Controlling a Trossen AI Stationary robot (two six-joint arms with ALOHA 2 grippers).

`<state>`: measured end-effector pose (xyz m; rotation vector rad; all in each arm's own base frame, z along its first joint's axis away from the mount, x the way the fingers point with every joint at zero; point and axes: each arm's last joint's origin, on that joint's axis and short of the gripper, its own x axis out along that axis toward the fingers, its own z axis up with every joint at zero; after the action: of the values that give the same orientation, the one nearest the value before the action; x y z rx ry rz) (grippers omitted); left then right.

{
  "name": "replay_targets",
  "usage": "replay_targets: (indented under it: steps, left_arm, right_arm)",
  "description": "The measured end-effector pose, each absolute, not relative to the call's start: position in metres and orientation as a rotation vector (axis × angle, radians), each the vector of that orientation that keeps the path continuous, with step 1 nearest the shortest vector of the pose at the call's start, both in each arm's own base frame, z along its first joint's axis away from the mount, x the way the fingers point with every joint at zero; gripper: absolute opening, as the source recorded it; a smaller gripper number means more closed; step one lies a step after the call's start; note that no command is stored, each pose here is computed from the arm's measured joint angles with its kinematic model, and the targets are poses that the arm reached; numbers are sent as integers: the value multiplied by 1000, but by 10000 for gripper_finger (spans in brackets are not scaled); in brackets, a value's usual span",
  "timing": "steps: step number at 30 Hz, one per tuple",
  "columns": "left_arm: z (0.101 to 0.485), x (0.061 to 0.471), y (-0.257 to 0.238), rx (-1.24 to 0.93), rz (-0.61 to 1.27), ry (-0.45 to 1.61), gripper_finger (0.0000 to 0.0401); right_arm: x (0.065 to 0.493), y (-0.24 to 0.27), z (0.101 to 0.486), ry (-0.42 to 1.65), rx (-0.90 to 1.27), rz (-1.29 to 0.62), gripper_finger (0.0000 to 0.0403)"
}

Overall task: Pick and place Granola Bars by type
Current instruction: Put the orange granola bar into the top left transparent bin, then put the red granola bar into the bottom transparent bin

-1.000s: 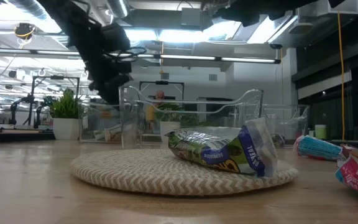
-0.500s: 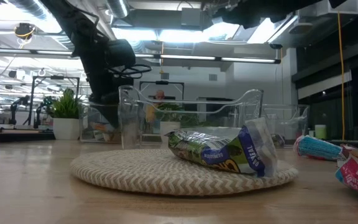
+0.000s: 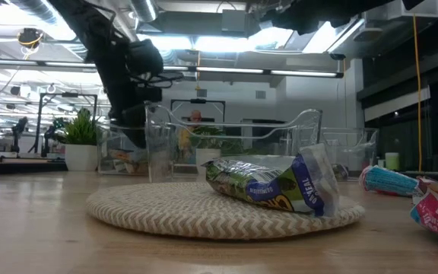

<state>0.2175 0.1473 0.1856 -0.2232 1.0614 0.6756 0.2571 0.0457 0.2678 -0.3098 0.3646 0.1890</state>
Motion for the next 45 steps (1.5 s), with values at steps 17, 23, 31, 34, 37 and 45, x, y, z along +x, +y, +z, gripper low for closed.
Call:
replay_targets:
  steps: [17,23,31,34,37,45]
  left_arm:
    - [292,154,68,-265,344,620,82]
    - [317,127,27,-228,139,419,27]
    - [281,124,-8,-181,-54,259,2]
    - [261,125,-16,-158,-102,179,1]
    - [243,123,-20,-134,-119,133,3]
    - [224,104,-15,-122,-78,44,2]
  right_arm:
    - [257,46,268,365,-305,188,169]
    - [257,46,268,367,-285,184,169]
    - [257,46,268,369,-254,178,169]
    - [257,46,268,369,-253,178,169]
    - [257,46,268,369,-253,178,169]
    - [257,46,268,369,-253,178,169]
